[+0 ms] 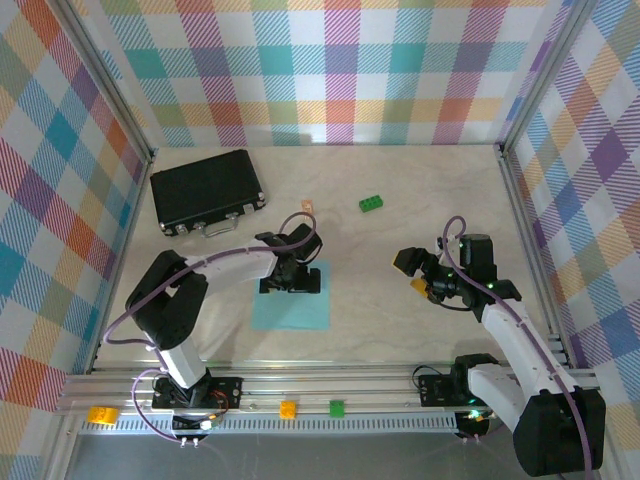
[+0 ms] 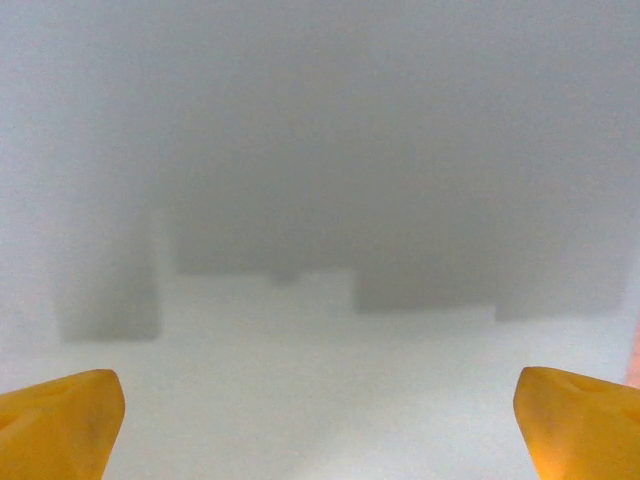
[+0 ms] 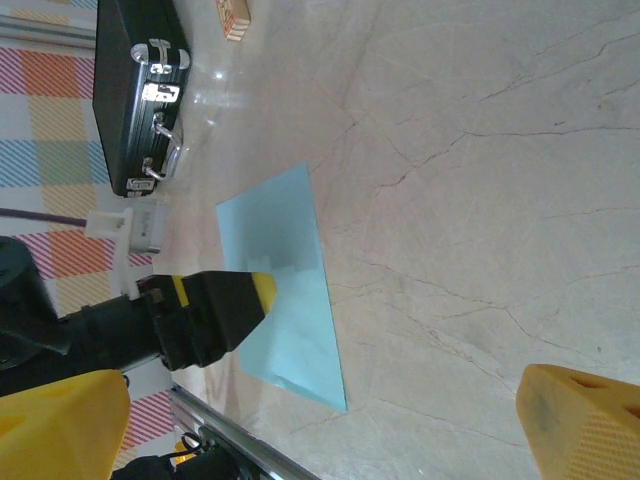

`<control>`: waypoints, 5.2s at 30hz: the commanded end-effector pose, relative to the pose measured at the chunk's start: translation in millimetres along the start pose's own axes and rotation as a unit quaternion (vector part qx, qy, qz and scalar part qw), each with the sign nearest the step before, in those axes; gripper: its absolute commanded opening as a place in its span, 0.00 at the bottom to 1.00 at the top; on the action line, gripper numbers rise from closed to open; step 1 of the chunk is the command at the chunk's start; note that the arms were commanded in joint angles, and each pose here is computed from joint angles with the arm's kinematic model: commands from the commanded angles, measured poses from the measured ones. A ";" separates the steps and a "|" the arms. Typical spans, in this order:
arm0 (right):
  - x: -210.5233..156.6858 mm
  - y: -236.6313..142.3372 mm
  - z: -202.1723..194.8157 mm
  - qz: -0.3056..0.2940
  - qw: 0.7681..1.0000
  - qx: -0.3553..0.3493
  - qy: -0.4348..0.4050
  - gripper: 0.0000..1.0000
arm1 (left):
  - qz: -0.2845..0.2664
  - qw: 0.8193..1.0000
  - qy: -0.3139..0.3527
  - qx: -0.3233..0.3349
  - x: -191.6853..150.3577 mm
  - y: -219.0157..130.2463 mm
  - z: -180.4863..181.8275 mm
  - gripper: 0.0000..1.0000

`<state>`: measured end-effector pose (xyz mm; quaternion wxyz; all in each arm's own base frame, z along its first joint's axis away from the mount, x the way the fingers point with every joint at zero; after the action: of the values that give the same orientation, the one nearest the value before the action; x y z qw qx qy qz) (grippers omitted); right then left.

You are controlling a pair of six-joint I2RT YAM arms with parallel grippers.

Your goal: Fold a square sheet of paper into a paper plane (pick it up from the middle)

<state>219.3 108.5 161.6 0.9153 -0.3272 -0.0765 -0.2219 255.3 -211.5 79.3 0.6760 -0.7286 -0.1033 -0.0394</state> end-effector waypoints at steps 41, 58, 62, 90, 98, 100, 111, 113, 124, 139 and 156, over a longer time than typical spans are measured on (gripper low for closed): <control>-4.5 -0.5 -9.2 -0.003 0.999 -0.027 0.026 0.99 | 0.004 0.999 -0.001 -0.036 -19.1 10.2 -4.6 0.63; -2.9 -13.3 -23.5 -0.037 0.993 -0.102 0.053 0.99 | -0.029 0.973 -0.041 -0.226 0.3 -38.0 -57.4 0.34; -1.2 -17.5 -19.0 -0.053 0.993 -0.092 0.041 0.99 | -0.031 0.936 -0.056 -0.346 7.2 -61.3 -88.3 0.35; -3.2 10.7 12.3 0.031 0.998 0.061 0.006 0.98 | 0.034 0.931 -0.141 -0.336 -18.1 26.7 -79.3 0.38; -12.1 21.2 9.2 0.056 0.997 0.047 0.001 0.98 | 0.016 0.959 -0.103 -0.262 -18.7 22.8 -61.1 0.51; -13.5 22.8 8.8 0.057 0.998 0.040 -0.001 0.98 | 0.008 0.965 -0.092 -0.246 -16.9 18.9 -57.3 0.54; -18.1 34.0 14.4 0.082 0.996 0.031 -0.013 0.98 | -0.041 0.976 -0.057 -0.208 -9.1 -4.5 -41.1 0.62; -19.0 36.1 15.9 0.085 0.996 0.030 -0.016 0.98 | -0.042 0.978 -0.051 -0.200 -8.4 -4.7 -39.0 0.58; -22.8 44.1 19.2 0.094 0.995 0.027 -0.020 0.94 | -0.017 0.987 -0.035 -0.154 -8.0 15.0 -30.4 0.54; -25.3 48.1 15.7 0.098 0.995 0.016 -0.016 0.97 | 0.004 0.996 -0.041 -0.081 -14.1 28.5 -11.4 0.47; -24.7 51.8 17.1 0.105 0.994 0.011 -0.016 0.97 | 0.042 0.997 -0.044 -0.052 -19.9 46.9 -10.4 0.48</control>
<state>214.2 159.3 128.3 0.9343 -0.3339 -0.0454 -0.1159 255.0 -245.6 58.2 0.5848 -0.8030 -0.1136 -0.0172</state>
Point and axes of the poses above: each hand's point on the last joint's axis, 136 mm out from that joint toward the fingers, its own y axis out along the fingers, its own z axis along the line the jaws close on, x = y × z, the point moved 4 cm from there along -y, back along the fingers, and after that the axes turned 6 degrees about -y, right-handed, at the moved point
